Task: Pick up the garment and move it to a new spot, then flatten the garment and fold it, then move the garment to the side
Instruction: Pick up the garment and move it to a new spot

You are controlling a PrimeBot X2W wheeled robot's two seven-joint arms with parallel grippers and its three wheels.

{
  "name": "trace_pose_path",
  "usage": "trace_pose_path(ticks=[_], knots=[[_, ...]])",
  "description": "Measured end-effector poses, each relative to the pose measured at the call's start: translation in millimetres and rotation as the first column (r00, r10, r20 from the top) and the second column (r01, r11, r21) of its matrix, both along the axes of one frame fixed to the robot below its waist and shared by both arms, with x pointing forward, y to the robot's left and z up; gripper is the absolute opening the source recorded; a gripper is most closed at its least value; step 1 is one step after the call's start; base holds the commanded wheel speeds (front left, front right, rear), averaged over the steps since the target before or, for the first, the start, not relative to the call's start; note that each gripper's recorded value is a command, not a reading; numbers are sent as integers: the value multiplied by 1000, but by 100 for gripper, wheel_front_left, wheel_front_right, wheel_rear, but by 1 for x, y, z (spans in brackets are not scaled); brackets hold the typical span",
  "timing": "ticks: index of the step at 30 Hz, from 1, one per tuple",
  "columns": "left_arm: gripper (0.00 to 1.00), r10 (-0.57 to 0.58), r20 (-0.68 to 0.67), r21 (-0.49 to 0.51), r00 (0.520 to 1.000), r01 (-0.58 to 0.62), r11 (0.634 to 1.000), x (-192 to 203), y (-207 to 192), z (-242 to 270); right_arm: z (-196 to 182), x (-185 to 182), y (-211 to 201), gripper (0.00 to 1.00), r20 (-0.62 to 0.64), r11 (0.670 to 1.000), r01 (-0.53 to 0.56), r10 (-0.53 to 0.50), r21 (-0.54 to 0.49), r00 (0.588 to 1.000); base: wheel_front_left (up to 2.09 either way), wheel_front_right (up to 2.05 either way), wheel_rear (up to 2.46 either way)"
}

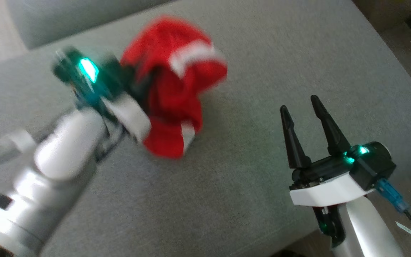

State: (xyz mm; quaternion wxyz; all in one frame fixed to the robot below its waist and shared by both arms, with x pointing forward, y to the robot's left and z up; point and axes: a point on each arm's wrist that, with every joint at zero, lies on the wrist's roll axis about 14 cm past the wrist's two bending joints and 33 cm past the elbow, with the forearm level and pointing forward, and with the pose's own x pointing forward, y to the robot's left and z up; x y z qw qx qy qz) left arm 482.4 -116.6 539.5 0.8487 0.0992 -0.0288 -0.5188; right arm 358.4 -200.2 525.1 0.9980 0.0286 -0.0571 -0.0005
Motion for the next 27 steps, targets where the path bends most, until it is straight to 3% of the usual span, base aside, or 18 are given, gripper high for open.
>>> trace_pose_path(ticks=[3,4,5,6,10,13,16,20,23,27], knots=[[0,-35,-85,76,996,42,996,-17,-5,-71,-14,4,-3,100,-46,1000,10,-10,2,999,0,0,0],[27,-28,-117,90,993,39,995,-22,-3,-91,-18,6,-3,100,-57,1000,11,-11,4,998,0,0,0],[92,-17,-145,97,989,32,995,-26,-2,-108,-21,8,-3,100,-67,1000,12,-12,3,998,0,0,0],[100,-2,-170,97,985,18,995,-29,-1,-120,-24,10,-3,100,-76,1000,12,-12,3,997,0,0,0],[100,69,-210,55,975,-58,997,-34,0,-129,-34,19,0,100,-98,1000,-1,2,9,995,0,0,0],[100,147,-206,-33,967,-157,987,-31,9,-106,-39,25,7,100,-107,1000,-25,26,8,994,0,0,0],[100,246,-222,-87,943,-270,959,-37,34,-94,-40,30,16,100,-103,998,-55,56,8,993,0,0,0],[100,362,-290,-84,886,-400,913,-66,78,-101,-40,29,24,100,-102,997,-80,80,6,992,0,0,0],[100,456,-318,-91,831,-506,858,-85,110,-98,-43,19,31,100,-110,995,-95,96,13,989,0,0,0],[100,592,-326,-173,737,-662,729,-99,159,-70,-45,3,38,100,-117,993,-113,115,22,986,0,0,0]])
